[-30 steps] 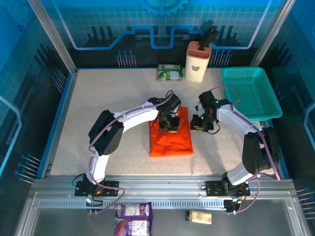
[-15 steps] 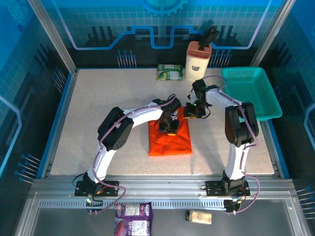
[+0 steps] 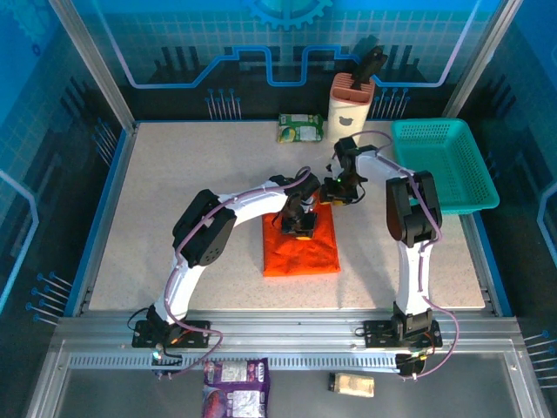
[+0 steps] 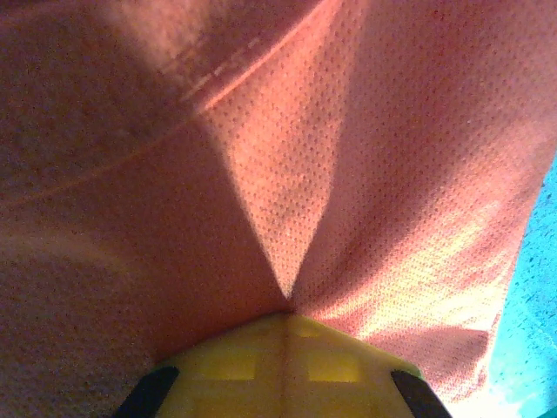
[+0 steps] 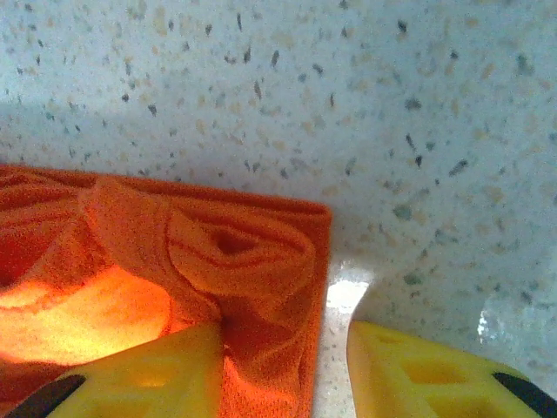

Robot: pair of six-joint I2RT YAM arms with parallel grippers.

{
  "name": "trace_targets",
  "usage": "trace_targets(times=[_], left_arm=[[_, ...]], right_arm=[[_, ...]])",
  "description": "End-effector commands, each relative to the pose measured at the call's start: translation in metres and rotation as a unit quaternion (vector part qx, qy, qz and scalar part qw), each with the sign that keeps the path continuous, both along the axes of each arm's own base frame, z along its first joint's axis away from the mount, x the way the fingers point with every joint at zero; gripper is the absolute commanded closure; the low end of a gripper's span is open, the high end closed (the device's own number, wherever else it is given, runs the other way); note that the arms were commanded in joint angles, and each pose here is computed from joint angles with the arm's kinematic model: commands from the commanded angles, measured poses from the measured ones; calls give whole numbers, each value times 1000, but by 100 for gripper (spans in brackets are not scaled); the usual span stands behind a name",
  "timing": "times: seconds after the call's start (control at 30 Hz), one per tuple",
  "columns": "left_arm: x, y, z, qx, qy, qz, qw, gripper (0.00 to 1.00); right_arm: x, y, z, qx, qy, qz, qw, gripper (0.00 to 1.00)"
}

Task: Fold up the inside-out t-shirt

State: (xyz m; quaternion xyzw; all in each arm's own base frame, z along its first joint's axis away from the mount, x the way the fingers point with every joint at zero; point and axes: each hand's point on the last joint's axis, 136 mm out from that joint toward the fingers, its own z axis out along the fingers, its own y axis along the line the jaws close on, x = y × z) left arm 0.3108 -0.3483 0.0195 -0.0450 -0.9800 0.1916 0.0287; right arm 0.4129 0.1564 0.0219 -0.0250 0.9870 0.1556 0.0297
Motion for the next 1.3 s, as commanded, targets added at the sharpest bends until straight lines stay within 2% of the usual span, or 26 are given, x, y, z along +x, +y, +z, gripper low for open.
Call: trace_targets(times=[0.0, 0.53, 0.9, 1.0, 1.2, 1.27], left_arm=[[-16, 24, -21, 46, 33, 0, 998, 97], [-20, 25, -25, 46, 39, 1, 998, 97], [-21, 26, -25, 46, 39, 2, 998, 98], [-20, 27, -25, 47, 37, 3, 998, 98], [-19, 27, -21, 45, 29, 6, 999, 98], [-12, 30, -10, 43, 8, 12, 999, 97]], right_arm=[[-1, 1, -10, -16, 15, 1, 1000, 59], [-8, 14, -27, -82, 32, 3, 996, 66], [-11, 25, -28, -90, 36, -4, 995, 78], [-11, 25, -29, -95, 35, -4, 995, 81], [-8, 25, -20, -93, 22, -7, 995, 99], [-7, 25, -16, -92, 16, -4, 996, 100]])
